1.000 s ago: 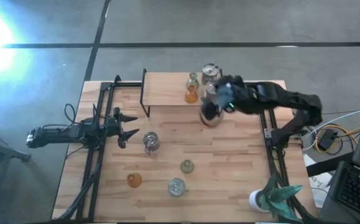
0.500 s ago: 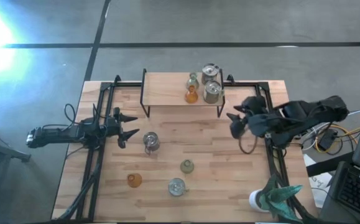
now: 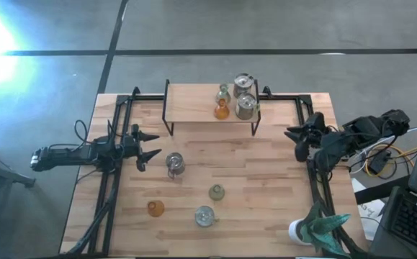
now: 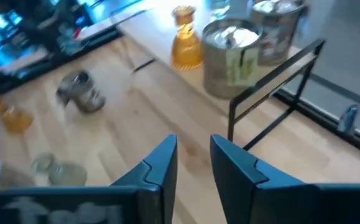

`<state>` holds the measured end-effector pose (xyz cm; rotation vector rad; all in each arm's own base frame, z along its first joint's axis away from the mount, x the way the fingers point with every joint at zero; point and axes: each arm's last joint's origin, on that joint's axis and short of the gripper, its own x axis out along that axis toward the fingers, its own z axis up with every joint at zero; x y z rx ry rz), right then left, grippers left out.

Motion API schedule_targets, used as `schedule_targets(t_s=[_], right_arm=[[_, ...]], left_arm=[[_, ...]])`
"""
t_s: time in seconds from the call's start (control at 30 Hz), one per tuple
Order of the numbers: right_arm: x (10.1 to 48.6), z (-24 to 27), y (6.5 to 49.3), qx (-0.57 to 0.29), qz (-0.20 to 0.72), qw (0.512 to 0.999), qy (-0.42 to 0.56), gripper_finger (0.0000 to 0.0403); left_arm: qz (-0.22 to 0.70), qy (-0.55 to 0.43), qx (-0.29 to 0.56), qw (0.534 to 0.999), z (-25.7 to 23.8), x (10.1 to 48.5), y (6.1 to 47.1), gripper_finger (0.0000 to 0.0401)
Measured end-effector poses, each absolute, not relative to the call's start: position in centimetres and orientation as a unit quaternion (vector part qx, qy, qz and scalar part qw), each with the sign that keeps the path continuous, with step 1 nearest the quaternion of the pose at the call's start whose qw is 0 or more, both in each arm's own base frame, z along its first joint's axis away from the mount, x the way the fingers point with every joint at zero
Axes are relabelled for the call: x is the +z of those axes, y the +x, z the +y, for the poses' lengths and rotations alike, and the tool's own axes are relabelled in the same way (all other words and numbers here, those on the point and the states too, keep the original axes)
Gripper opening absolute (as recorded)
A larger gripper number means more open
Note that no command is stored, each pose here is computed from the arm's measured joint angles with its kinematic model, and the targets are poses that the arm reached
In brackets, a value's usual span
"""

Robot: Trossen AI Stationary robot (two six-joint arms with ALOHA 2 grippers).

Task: Pick & Place candle stick holders
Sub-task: Put the green glass candle holder on the shelf

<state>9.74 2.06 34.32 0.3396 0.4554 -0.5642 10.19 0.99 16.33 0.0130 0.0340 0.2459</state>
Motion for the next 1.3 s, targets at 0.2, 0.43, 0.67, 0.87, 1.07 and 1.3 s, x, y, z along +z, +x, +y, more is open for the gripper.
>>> schedule_targets(t_s=[0.2, 0.43, 0.67, 0.87, 1.07, 1.3], right_arm=[[32.6, 2.0, 9.3, -0.217, 0.214, 0.944, 0.128, 0.0073], [31.8, 2.4, 9.5, -0.114, 0.132, 0.985, 0.018, 0.0070], [30.7, 1.6, 7.7, -0.104, 0.111, 0.988, 0.034, 0.0083], [29.8, 1.4, 7.1, -0.103, 0.105, 0.988, 0.038, 0.0093], [29.3, 1.4, 7.2, -0.102, 0.111, 0.988, 0.035, 0.0098], [29.3, 1.5, 7.4, -0.103, 0.117, 0.987, 0.032, 0.0085]], left_arm=[[0.017, 0.006, 0.123, 0.992, 1.0, 16.3, 10.2, 0.0273], [0.020, 0.038, 0.132, 0.990, 1.1, 16.4, 10.2, 0.0273], [0.021, 0.048, 0.135, 0.989, 1.1, 16.4, 10.2, 0.0273], [0.010, -0.027, 0.132, 0.991, 1.0, 16.4, 10.2, 0.0273], [-0.031, -0.141, 0.127, 0.981, 1.0, 16.9, 10.2, 0.0273], [-0.081, -0.176, 0.016, 0.981, 0.5, 18.9, 10.1, 0.0273]])
